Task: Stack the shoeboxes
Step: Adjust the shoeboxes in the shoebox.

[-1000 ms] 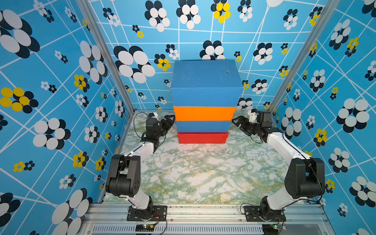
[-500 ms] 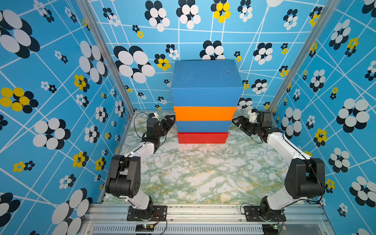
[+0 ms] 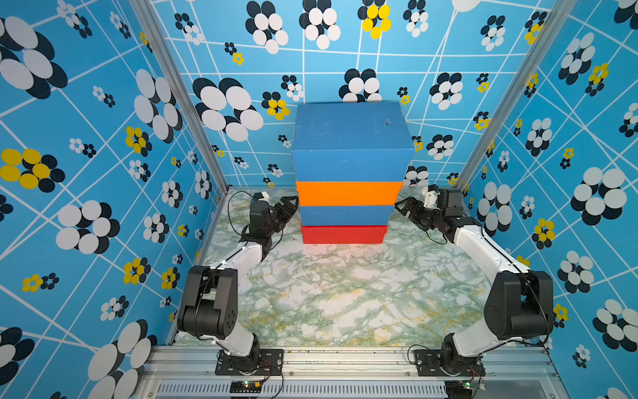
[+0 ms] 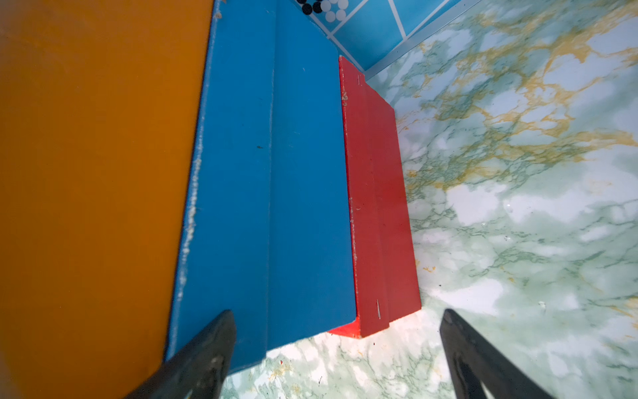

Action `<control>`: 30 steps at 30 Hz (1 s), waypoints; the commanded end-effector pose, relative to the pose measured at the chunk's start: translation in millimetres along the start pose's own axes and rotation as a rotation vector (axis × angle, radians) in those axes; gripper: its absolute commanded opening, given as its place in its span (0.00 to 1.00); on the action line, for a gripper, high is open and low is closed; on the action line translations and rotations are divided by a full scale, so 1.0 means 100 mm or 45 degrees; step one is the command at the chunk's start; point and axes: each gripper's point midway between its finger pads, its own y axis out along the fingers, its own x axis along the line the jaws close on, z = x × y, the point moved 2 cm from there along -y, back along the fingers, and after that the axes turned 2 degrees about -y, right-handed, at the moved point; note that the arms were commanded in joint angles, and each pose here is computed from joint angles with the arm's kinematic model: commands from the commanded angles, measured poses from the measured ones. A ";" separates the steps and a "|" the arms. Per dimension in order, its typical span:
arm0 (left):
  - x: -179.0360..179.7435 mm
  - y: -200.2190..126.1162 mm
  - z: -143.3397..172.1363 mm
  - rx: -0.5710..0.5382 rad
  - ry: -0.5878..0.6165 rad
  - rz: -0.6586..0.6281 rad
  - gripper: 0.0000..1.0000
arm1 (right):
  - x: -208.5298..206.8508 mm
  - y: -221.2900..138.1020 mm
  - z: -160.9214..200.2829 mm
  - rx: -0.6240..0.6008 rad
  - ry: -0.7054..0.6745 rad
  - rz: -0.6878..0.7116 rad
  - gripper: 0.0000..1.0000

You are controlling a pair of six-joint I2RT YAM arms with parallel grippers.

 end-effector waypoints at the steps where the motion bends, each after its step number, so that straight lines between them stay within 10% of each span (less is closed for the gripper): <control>1: -0.31 -0.06 0.30 0.137 0.089 0.135 0.91 | 0.28 -0.08 0.16 0.062 -0.074 -0.133 0.95; 30: -0.38 -0.16 0.26 0.113 0.115 0.140 0.91 | 0.35 -0.02 0.22 0.095 -0.093 -0.149 0.95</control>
